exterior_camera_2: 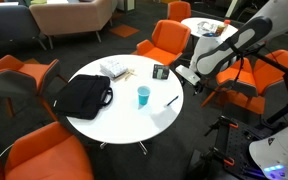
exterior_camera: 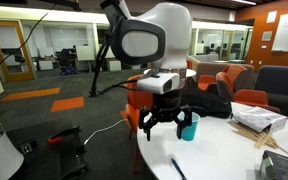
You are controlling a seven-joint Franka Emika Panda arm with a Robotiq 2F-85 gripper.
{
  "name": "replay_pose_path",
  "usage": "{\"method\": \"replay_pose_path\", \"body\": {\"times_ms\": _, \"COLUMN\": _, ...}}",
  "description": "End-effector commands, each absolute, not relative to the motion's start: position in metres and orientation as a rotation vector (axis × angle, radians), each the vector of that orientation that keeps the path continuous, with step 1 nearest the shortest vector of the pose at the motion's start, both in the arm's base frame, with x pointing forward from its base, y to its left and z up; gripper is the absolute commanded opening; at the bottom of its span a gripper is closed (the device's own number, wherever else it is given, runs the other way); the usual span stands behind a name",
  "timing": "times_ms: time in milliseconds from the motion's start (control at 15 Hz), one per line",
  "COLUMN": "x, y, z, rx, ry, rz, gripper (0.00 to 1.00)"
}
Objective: Put the pen in the cup
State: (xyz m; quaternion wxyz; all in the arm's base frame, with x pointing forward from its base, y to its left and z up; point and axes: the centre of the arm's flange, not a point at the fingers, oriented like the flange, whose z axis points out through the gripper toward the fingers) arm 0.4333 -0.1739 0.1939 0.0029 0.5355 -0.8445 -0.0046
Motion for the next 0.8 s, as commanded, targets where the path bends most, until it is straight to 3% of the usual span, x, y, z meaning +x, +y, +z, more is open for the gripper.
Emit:
{"method": "replay_pose_path", "body": {"times_ms": 0, "x": 0.444, "y": -0.187, "z": 0.183, "rx": 1.673, "ry": -2.671, "rz": -0.049, "gripper": 1.00}}
{"method": "replay_pose_path", "body": {"times_ms": 733, "x": 0.500, "y": -0.234, "z": 0.090, "rx": 1.826, "ry": -2.486, "rz": 0.033, "gripper": 1.00}}
